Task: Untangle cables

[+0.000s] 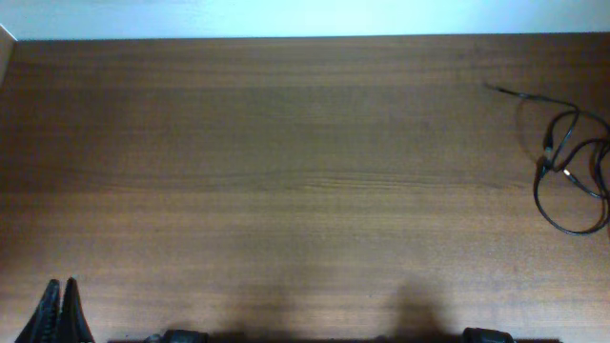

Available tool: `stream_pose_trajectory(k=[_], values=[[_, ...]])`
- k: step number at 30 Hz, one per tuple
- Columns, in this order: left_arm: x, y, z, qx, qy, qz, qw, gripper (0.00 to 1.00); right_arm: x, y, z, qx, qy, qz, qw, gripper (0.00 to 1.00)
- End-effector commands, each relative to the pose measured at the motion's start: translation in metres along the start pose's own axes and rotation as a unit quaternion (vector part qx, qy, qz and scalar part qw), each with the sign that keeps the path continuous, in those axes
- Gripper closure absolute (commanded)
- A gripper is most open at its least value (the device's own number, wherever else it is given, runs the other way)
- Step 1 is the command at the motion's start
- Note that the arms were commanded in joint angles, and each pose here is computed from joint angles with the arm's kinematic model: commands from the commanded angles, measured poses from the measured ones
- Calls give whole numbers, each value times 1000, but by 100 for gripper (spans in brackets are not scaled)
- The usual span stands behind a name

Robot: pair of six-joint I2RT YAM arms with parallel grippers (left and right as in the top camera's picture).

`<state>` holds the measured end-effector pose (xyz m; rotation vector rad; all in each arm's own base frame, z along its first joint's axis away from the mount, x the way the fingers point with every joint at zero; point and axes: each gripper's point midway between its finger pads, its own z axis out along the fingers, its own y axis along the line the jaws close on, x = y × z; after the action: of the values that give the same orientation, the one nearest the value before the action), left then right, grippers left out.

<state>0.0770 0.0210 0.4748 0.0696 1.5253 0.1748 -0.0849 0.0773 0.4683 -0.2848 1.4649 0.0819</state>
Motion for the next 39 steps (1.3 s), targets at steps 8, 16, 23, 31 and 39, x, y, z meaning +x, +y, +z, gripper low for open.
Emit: stream_pose_trajectory(k=[8,16,23,31,39], values=[[-3,3,-2,-4,-5,-7,1000,82,169,-8,156,-95,218,154,959,1],[-3,3,-2,-5,-5,4,1000,76,245,-29,230,-143,196,109,964,1],[-3,3,-2,-4,-5,4,1000,73,304,-21,270,-226,69,-63,970,1],[-3,2,-2,-3,-5,4,1000,72,352,-13,266,-247,71,-140,956,1],[-1,2,-2,-2,-2,5,1000,69,377,-17,265,-228,112,-106,961,1]])
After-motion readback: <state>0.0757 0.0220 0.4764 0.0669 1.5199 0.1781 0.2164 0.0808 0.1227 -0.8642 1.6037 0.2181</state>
